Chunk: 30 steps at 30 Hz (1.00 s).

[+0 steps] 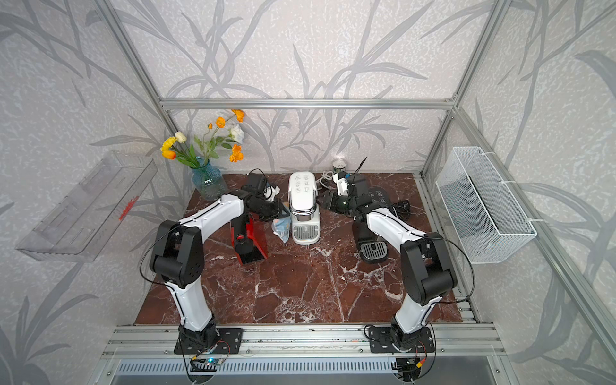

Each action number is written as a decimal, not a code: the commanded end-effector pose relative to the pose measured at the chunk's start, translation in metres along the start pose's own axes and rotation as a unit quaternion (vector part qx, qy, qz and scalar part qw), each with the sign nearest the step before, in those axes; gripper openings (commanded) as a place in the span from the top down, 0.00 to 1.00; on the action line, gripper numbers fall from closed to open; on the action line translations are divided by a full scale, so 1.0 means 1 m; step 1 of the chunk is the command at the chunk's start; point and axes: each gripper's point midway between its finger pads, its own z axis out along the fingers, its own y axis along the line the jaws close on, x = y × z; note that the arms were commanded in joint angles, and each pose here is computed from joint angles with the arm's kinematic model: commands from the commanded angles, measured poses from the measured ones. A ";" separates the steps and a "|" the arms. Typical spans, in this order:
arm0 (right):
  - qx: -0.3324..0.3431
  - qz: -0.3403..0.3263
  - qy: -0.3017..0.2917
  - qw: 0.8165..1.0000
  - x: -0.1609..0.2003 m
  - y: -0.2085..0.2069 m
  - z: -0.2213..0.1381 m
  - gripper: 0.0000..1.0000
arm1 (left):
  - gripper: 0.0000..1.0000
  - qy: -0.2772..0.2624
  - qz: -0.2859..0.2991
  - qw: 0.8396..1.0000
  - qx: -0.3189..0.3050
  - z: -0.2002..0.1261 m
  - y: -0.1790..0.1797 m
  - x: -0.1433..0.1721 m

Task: Wipe the surface of a coffee machine
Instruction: Wipe the dirt from the surface of the coffee machine.

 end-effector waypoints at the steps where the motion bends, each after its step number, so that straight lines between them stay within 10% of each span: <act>1: -0.029 -0.021 -0.009 0.999 -0.004 0.022 -0.007 0.42 | 1.00 -0.083 0.072 0.994 -0.009 -0.088 -0.046 -0.027; 16: 0.022 -0.078 -0.009 0.997 -0.008 0.017 -0.028 0.40 | 1.00 -0.213 0.037 0.963 -0.162 -0.220 0.021 0.035; 30: 0.010 -0.075 0.003 0.997 -0.004 0.020 -0.029 0.40 | 1.00 -0.221 -0.032 0.964 -0.148 -0.164 0.097 0.057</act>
